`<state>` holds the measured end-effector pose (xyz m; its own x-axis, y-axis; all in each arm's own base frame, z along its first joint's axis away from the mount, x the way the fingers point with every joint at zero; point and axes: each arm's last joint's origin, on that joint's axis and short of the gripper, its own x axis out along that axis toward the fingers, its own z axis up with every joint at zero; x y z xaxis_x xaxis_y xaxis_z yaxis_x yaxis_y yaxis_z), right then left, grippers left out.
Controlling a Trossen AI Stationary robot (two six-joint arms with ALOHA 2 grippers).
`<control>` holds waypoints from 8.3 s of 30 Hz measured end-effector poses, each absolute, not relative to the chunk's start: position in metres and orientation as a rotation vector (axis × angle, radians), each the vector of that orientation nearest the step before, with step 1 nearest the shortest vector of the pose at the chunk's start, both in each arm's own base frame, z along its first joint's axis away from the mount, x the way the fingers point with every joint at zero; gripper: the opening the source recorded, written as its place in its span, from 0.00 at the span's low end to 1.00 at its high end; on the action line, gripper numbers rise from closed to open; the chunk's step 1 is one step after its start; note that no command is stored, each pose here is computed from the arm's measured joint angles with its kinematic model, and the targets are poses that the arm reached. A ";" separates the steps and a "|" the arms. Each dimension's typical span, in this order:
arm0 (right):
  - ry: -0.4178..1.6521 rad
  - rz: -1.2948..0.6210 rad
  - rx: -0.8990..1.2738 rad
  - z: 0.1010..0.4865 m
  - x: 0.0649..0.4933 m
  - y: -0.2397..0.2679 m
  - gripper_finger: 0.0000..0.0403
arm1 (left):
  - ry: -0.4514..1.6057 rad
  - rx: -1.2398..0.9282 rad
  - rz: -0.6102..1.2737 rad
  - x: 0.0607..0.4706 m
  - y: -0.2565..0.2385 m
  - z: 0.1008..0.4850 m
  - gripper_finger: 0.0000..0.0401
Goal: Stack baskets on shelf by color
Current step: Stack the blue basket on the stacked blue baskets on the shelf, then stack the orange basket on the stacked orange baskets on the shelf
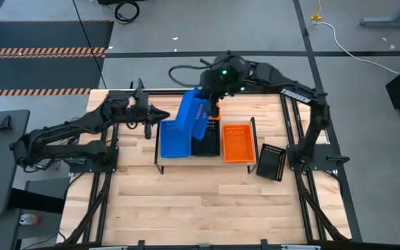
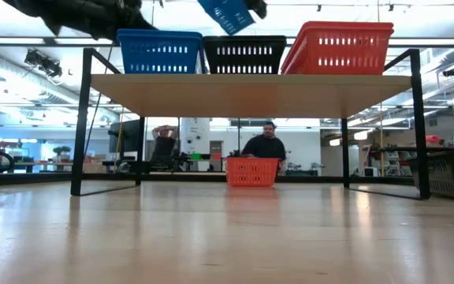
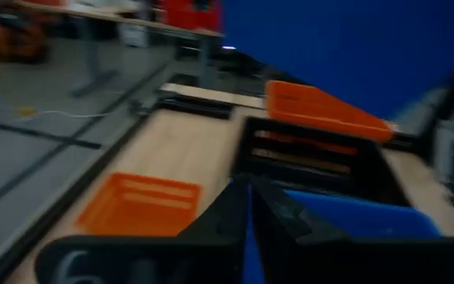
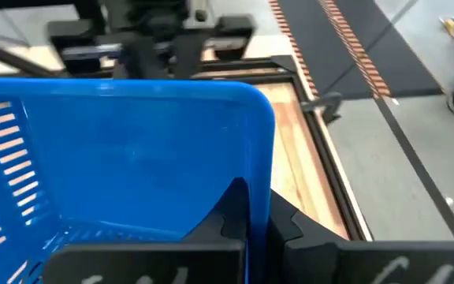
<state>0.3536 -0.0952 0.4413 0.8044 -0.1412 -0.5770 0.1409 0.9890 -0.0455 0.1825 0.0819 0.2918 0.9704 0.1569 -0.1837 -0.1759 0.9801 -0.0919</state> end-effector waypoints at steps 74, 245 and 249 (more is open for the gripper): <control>0.635 -0.046 -0.010 0.425 0.368 -0.060 0.41 | 0.338 -0.047 0.070 0.128 0.010 0.292 0.05; 0.336 -0.277 -0.169 0.357 0.202 0.069 0.34 | 0.996 -0.060 0.431 0.319 0.205 0.399 0.52; 0.337 -0.296 -0.161 0.357 0.204 0.065 0.34 | 0.987 -0.134 0.507 0.315 0.236 0.387 0.60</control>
<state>0.2036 0.0651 0.3568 0.9014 -0.3115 -0.3008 0.2582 0.9443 -0.2041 0.3153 0.2356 0.3868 0.4462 0.3483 -0.8244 -0.4671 0.8764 0.1175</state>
